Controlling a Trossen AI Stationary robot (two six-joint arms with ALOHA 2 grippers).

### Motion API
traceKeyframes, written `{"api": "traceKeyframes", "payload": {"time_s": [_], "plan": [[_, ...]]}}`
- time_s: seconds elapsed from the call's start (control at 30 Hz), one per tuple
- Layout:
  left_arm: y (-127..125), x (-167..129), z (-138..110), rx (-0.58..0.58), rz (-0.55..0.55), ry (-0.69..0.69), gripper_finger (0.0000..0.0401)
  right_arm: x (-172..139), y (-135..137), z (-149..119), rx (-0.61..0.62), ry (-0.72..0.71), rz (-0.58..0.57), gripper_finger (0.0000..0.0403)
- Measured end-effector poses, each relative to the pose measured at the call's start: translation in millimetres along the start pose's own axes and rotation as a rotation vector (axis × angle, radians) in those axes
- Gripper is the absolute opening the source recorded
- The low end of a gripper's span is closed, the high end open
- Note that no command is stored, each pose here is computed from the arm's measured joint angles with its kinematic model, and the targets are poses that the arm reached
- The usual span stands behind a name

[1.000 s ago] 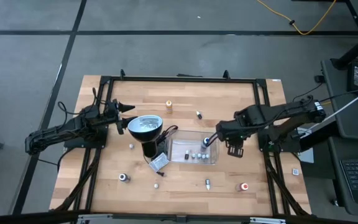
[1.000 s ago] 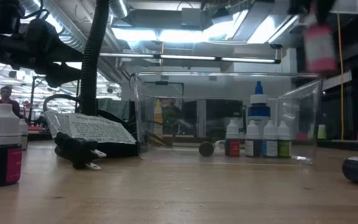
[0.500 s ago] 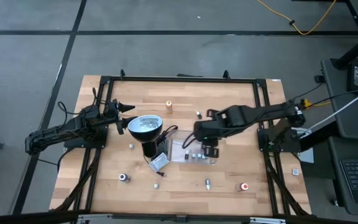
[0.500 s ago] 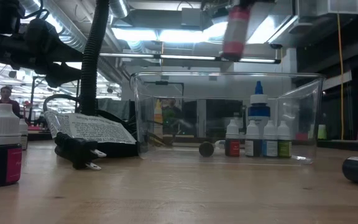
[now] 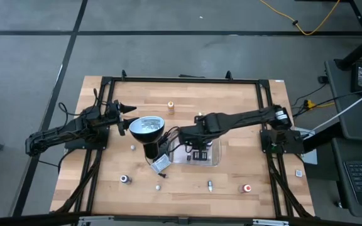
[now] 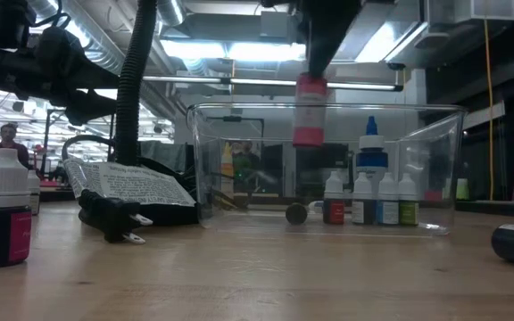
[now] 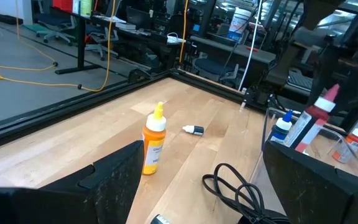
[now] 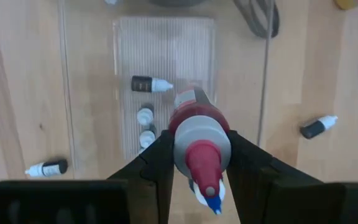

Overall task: Pick & Place food coloring
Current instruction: Put the big pink food coloring bottle into the transparent bin

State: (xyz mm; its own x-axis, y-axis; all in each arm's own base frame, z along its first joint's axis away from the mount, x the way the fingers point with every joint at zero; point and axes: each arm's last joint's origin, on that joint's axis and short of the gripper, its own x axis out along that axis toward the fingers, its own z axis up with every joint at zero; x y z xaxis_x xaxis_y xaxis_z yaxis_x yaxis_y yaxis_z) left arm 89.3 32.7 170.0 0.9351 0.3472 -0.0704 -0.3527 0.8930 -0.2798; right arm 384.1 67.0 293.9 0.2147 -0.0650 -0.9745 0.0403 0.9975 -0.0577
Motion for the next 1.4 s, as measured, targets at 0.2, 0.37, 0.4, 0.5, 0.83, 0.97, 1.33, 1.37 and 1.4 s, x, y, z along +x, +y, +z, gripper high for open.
{"api": "traceKeyframes", "payload": {"time_s": [0.2, 0.37, 0.4, 0.5, 0.83, 0.97, 1.33, 1.37, 1.4], "plan": [[0.0, 0.0, 0.0, 0.001, 0.000, 0.000, 0.0322, 15.7, -1.8, 7.5, 0.068, -0.008, 0.007, 0.0123], [0.0, 0.0, 0.0, 0.000, 0.000, 0.000, 0.0322, 32.4, -2.7, 4.5, 0.117, 0.005, 0.004, 0.0123], [0.0, 0.0, 0.0, 0.000, 0.000, 0.000, 0.0322, 34.5, -2.6, 3.9, 0.120, 0.008, 0.003, 0.0123], [0.0, 0.0, 0.0, 0.000, 0.000, 0.000, 0.0322, 41.5, -3.1, 1.9, 0.123, 0.017, 0.003, 0.0123], [0.0, 0.0, 0.0, 0.000, 0.000, 0.000, 0.0322, 60.6, -8.2, -9.0, 0.162, 0.063, -0.012, 0.0123], [0.0, 0.0, 0.1, 0.000, 0.000, 0.000, 0.0322, 61.8, -11.0, -14.7, 0.209, 0.062, -0.015, 0.0123], [0.0, 0.0, 0.1, 0.000, 0.000, -0.001, 0.0322, 64.0, -11.6, -24.6, 0.241, 0.068, 0.001, 0.0123], [0.0, 0.0, 0.1, 0.000, 0.000, 0.000, 0.0322, 63.8, -11.8, -25.5, 0.240, 0.067, 0.002, 0.0123], [0.0, 0.0, 0.0, 0.001, 0.000, 0.000, 0.0322, 63.7, -12.0, -26.7, 0.240, 0.072, 0.000, 0.0123]]}}
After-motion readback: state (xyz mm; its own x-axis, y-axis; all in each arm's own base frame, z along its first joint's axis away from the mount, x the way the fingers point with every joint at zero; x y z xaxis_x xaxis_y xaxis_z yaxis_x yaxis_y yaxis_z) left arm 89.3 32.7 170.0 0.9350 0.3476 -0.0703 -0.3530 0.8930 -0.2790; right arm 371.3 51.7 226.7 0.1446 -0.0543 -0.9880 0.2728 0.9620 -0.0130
